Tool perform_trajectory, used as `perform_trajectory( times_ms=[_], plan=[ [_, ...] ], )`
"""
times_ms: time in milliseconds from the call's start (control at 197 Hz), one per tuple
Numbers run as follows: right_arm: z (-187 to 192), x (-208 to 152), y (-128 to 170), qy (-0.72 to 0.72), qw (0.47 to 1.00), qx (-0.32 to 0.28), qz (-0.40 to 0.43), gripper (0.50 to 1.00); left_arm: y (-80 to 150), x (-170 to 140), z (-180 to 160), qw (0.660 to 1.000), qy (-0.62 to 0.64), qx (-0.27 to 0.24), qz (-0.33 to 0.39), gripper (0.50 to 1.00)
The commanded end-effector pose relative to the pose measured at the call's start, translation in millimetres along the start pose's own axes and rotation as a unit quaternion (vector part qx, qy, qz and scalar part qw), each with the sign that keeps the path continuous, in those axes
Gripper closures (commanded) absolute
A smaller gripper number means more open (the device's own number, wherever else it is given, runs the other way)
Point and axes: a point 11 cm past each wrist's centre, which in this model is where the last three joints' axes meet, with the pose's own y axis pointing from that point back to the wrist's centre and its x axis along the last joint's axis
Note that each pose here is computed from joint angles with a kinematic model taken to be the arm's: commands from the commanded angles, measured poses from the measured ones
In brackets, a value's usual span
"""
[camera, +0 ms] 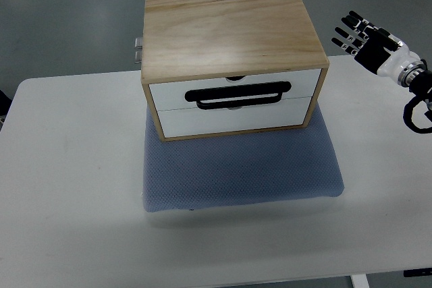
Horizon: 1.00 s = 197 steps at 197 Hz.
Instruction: Open wood drawer with right hand
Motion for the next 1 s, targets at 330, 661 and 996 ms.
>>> perform_trajectory(
  times_ms=[330, 661, 996],
  plan=[
    [-4.5, 0.7, 1.0, 0.016, 1.000, -0.003, 0.001, 0.556, 0.1, 1.1, -0.5, 1.000, -0.001, 0.001, 0.002, 0.500],
    [-32.7, 2.3, 7.1, 0.041, 0.999, 0.013, 0.000, 0.556, 0.1, 1.2, -0.5, 1.000, -0.001, 0.001, 0.002, 0.500],
    [-97.1, -5.2, 38.2, 0.240, 0.967, 0.045, -0.073, 0.556, 0.0, 0.6, -0.5, 1.000, -0.001, 0.000, 0.001, 0.500]
  ],
)
